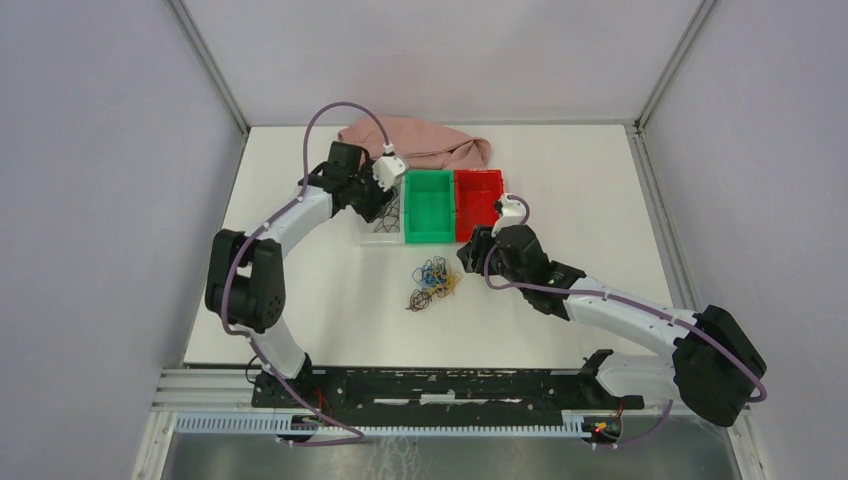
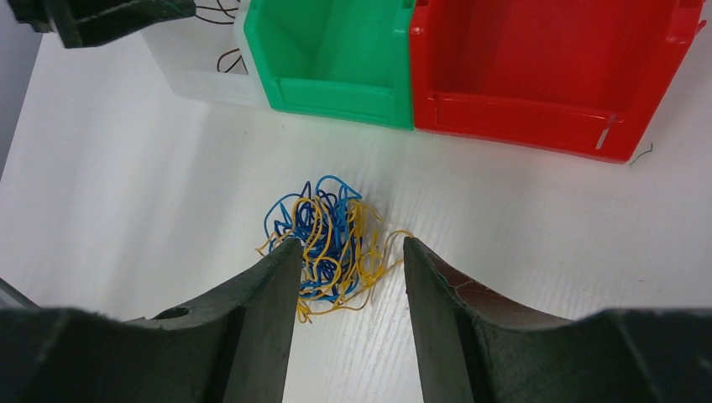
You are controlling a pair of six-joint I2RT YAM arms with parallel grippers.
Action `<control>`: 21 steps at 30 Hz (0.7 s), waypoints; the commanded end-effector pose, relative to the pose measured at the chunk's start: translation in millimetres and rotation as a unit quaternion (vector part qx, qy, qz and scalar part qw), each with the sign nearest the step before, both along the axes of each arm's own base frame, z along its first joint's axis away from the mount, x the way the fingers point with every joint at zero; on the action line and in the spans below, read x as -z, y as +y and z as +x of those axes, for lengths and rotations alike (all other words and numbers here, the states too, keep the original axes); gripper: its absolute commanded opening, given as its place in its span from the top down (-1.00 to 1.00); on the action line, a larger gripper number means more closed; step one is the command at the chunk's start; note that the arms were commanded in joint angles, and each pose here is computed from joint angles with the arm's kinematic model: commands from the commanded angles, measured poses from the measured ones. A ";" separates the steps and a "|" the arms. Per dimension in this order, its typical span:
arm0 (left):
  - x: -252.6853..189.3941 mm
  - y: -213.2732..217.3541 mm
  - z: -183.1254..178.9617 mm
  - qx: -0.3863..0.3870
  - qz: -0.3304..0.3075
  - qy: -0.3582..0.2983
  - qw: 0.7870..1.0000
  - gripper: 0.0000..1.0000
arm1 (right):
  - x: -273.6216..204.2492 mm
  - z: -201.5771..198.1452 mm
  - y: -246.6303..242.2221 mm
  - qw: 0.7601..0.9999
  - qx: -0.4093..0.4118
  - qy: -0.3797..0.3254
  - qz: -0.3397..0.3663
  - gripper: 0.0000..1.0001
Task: Untangle the cables
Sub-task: Place the cable in the bin.
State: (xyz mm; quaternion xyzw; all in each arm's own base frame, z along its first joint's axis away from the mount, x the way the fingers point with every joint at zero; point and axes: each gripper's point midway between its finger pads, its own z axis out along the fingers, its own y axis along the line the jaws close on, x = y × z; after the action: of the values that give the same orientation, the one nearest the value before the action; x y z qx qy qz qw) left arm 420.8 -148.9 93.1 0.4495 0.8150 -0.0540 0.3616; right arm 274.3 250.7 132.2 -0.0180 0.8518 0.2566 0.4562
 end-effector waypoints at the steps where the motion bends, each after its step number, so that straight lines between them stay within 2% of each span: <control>1: -57.2 -29.2 -23.5 0.062 -0.076 0.017 0.995 -0.29 | -11.3 5.5 2.0 1.000 0.007 -0.014 0.021 -0.09; 4: -66.8 -34.8 -21.8 0.069 -0.088 0.017 0.994 -0.25 | -10.7 5.4 2.3 1.000 0.007 -0.013 0.022 -0.09; 7: -75.4 -36.6 -3.8 0.049 -0.097 -0.010 0.994 -0.12 | -9.2 4.7 1.4 1.000 0.007 -0.012 0.020 -0.09; 12: -71.7 -43.4 23.8 0.034 -0.106 -0.021 0.994 -0.05 | -8.0 4.7 0.0 1.000 0.009 -0.011 0.017 -0.09; 17: -39.8 -22.7 45.5 0.013 -0.032 -0.037 0.999 0.25 | -7.2 4.6 -0.6 1.000 0.009 -0.011 0.014 -0.09; 21: -21.6 -7.6 45.0 0.011 0.010 -0.038 0.999 0.45 | -3.3 5.1 0.1 1.000 0.007 -0.009 0.011 -0.09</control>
State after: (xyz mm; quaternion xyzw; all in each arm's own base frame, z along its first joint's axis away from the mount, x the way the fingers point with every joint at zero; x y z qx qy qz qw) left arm 452.4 -171.2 115.3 0.4504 0.8055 -0.0847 0.3757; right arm 274.8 249.3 130.9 -0.0138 0.8527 0.2562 0.4551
